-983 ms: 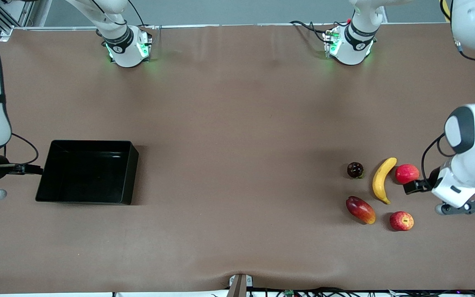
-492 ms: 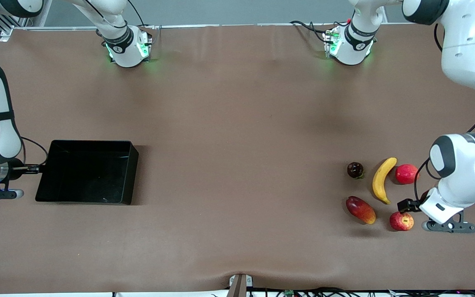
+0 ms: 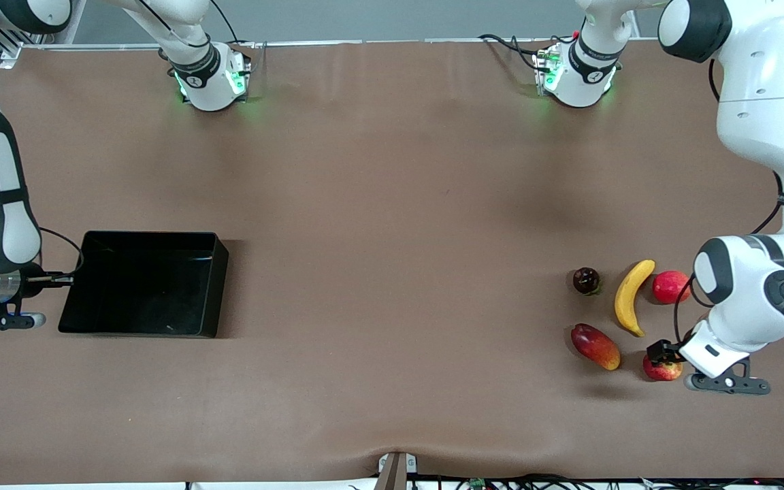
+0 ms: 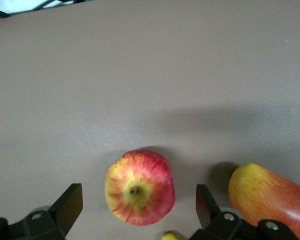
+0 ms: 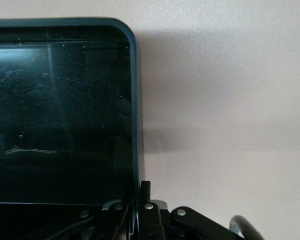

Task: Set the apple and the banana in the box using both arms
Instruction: 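Grasp the red apple with the left gripper while the right gripper grips the box, then slide the box toward the fruits with the right gripper while the left lifts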

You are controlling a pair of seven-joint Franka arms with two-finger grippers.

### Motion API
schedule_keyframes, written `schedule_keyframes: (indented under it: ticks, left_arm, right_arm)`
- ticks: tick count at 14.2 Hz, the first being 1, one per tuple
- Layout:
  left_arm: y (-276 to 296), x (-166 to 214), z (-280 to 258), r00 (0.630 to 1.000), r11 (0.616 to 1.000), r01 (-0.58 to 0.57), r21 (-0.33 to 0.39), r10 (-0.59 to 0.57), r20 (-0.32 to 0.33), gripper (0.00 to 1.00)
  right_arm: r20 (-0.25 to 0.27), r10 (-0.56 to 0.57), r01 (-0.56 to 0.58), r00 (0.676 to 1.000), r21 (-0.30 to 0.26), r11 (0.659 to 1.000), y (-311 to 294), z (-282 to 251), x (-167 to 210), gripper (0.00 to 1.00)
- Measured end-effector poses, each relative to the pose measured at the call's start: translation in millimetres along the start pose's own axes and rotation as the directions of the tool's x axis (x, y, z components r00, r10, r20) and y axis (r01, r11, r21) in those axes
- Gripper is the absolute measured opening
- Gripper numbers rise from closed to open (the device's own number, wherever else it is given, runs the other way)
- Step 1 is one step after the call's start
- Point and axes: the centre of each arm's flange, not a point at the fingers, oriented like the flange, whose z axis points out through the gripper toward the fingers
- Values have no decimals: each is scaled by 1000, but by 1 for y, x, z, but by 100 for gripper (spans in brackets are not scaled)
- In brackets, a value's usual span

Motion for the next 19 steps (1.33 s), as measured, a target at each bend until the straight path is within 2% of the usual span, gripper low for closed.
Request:
schedule_keyframes:
  ticks: [3, 6, 8, 9, 11, 13, 16, 19]
  left_arm:
    - [1, -2, 22, 1000, 1000, 0, -2, 0, -16, 100]
    - [-3, -6, 33, 1000, 1000, -13, 0, 13, -13, 100]
    - [-6, -6, 34, 1000, 1000, -11, 1, 11, -11, 100]
    - [-6, -6, 34, 1000, 1000, -11, 1, 11, -11, 93]
    - [-6, -5, 33, 1000, 1000, -11, 1, 11, -14, 71]
    - [-7, -2, 29, 1000, 1000, -11, 3, 11, -24, 68]
    - [-9, 3, 17, 1000, 1000, -9, 6, 9, -30, 68]
    - [-6, 12, -29, 1000, 1000, -5, -2, 5, 21, 68]
  right_arm:
    - [28, -6, 6, 1000, 19, 1000, -7, -10, 0, 6]
    - [66, -11, 3, 998, 131, 991, -30, -51, -1, 6]
    - [66, -35, 23, 997, 173, 985, -51, -78, 0, 6]
    - [71, -50, 35, 996, 198, 979, -63, -86, -1, 6]
    - [77, -79, 57, 994, 253, 966, -87, -94, -1, 6]
    - [84, -119, 89, 989, 296, 951, -117, -96, 0, 6]
    - [80, -192, 160, 978, 301, 940, -178, -103, 2, 6]
    - [106, -207, 172, 973, 270, 947, -251, -103, 1, 6]
